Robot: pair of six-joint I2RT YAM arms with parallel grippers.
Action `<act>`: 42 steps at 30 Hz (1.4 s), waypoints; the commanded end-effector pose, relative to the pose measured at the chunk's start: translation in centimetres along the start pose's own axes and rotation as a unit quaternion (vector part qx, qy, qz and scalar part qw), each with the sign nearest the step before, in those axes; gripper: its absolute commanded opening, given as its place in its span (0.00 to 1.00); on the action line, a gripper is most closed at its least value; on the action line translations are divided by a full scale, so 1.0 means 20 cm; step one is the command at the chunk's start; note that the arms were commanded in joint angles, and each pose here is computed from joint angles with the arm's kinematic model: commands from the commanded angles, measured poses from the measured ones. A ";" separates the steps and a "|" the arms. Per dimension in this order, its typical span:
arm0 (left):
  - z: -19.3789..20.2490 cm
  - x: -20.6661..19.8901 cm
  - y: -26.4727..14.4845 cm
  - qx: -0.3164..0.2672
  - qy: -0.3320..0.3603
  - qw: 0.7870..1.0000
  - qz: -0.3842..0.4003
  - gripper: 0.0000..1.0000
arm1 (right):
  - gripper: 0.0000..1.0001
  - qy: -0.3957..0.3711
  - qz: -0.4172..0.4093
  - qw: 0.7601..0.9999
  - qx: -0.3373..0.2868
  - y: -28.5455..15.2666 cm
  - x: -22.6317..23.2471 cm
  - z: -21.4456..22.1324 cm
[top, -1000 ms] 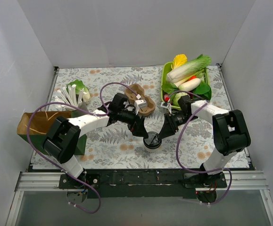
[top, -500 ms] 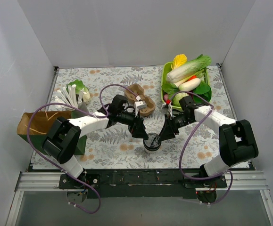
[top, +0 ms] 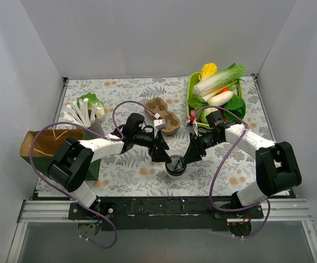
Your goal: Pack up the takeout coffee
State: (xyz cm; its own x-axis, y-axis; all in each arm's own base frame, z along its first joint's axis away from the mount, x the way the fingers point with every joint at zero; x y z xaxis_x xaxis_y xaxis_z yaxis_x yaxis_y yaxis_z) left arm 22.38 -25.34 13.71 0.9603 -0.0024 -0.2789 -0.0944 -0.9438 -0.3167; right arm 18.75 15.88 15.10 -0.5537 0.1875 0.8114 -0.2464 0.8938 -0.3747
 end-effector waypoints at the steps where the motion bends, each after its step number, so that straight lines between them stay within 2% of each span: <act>1: 0.13 0.08 0.00 0.039 0.017 0.996 -0.079 0.93 | 0.47 -0.047 0.089 0.994 0.039 0.01 -0.14 0.02; 6: 0.11 0.08 0.00 0.045 0.024 0.996 -0.071 0.93 | 0.50 -0.081 0.058 0.995 0.028 0.00 -0.07 -0.04; 12: 0.11 0.08 0.00 0.052 0.017 0.996 -0.064 0.93 | 0.63 -0.140 0.053 0.989 0.005 -0.06 0.05 -0.22; 15: 0.09 0.09 0.00 0.050 0.018 0.997 -0.062 0.92 | 0.69 -0.134 0.033 0.990 0.004 -0.06 0.07 -0.23; 18: 0.07 0.10 0.00 0.049 0.022 0.997 -0.063 0.92 | 0.75 -0.091 0.022 0.996 0.011 -0.04 0.06 -0.19; 24: 0.04 0.09 -0.01 0.045 0.021 0.997 -0.066 0.93 | 0.82 -0.091 0.050 0.994 0.013 -0.07 0.09 -0.17; 29: -0.13 0.07 -0.02 0.006 0.013 0.998 -0.069 0.98 | 0.82 -0.092 0.058 0.994 0.004 -0.08 0.11 -0.18; 34: -0.35 0.04 -0.05 -0.049 -0.053 0.994 -0.083 0.98 | 0.82 -0.075 0.052 0.996 0.002 -0.06 0.09 -0.18; 37: -0.32 0.01 -0.06 -0.047 -0.101 0.990 -0.086 0.98 | 0.82 -0.067 0.050 0.996 -0.001 -0.05 0.08 -0.18; 42: -0.23 -0.06 -0.08 -0.035 -0.125 0.988 -0.078 0.98 | 0.82 -0.056 0.055 0.997 -0.013 -0.04 0.06 -0.20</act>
State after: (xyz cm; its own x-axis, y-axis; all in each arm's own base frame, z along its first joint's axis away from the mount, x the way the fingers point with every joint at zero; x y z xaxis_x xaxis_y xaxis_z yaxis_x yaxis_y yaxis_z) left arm 24.13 -26.24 17.80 0.8887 0.2076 -0.4089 0.0711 -0.9433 -0.3244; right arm 21.06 16.57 18.05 -0.6651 0.2415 0.7066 -0.1802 0.8664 -0.4657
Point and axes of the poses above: each gripper's point midway between its finger pads, its own y axis out along the fingers, its own x axis along the line the jaws close on, z = x × y, the point moved 8 cm from there along -y, back along the fingers, and after that the axes turned 13 degrees about y, right-handed, at the moved point
